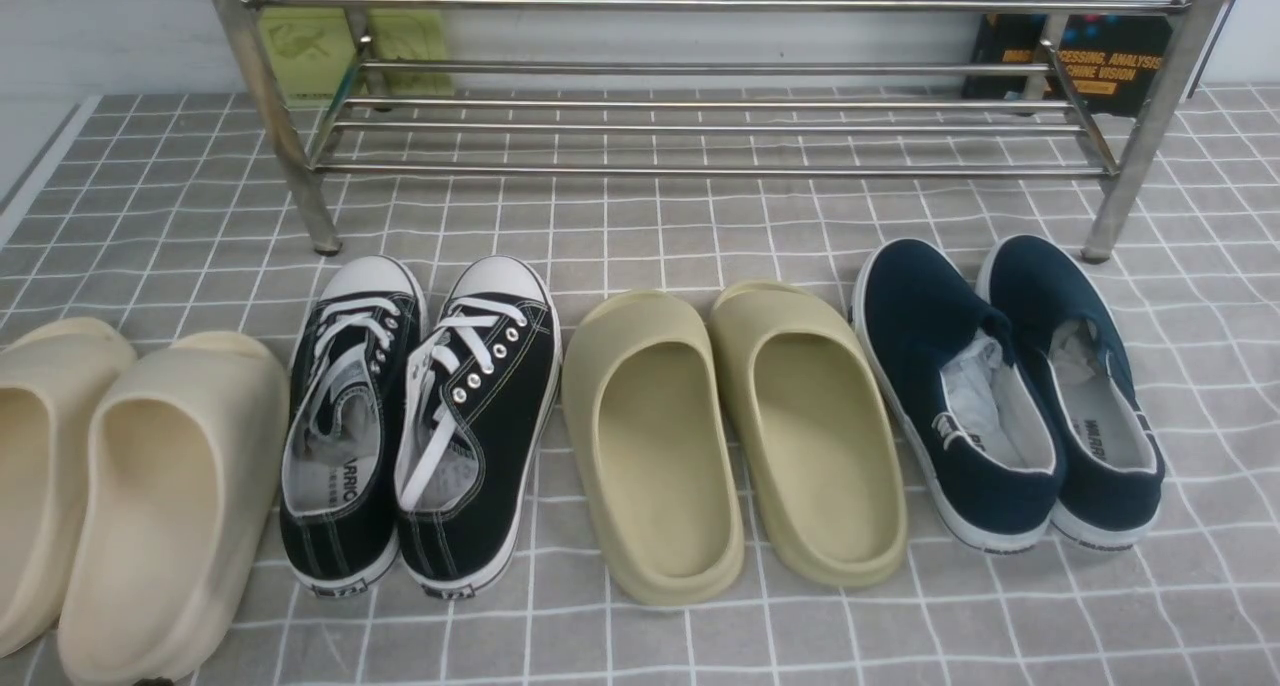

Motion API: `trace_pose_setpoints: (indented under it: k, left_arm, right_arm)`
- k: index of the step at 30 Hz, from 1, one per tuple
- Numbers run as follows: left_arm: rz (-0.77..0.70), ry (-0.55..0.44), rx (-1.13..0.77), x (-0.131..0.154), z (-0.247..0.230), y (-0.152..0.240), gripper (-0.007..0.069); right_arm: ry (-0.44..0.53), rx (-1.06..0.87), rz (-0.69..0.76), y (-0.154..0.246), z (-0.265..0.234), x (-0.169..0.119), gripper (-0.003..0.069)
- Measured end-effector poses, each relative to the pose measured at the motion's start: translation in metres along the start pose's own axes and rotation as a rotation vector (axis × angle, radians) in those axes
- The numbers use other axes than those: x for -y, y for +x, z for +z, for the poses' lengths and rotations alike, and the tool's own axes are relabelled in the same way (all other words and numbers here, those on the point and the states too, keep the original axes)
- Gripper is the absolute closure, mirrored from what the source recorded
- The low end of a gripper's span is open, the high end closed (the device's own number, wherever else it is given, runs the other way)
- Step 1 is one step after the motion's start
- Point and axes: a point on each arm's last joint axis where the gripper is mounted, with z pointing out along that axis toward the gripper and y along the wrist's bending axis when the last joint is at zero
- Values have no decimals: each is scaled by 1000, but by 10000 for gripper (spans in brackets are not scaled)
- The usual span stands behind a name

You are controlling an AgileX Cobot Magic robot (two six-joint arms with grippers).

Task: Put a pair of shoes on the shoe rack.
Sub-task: Use the right arm to grab the shoe closest to it

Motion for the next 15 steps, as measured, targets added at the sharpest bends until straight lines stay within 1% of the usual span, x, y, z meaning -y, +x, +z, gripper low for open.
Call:
trace_pose_setpoints:
  k: [6,8,9,10,11,12,13,14,15]
  left_arm:
    - [0,0,0,0,0,0,580]
    - [0,0,0,0,0,0,576]
    - [0,0,0,0,0,0,575]
    - [0,0,0,0,0,0,575]
    - [0,0,0,0,0,0,573]
    - [0,0,0,0,0,0,572]
    - [0,0,0,0,0,0,571]
    - [0,0,0,0,0,0,569]
    - [0,0,0,0,0,0,569]
  right_arm:
    - [0,1,0,0,0,0,419]
    - [0,37,1,-2,1,0,419]
    - [0,85,4,-6,1,0,419]
    - [0,84,4,-5,1,0,419]
    - [1,167,5,-13,0,0,419]
    - [1,182,5,-14,0,0,419]
    - [3,335,3,-27,-4,1,419]
    - [4,424,0,-35,-7,1,419]
    - [4,424,-1,-35,-7,1,419]
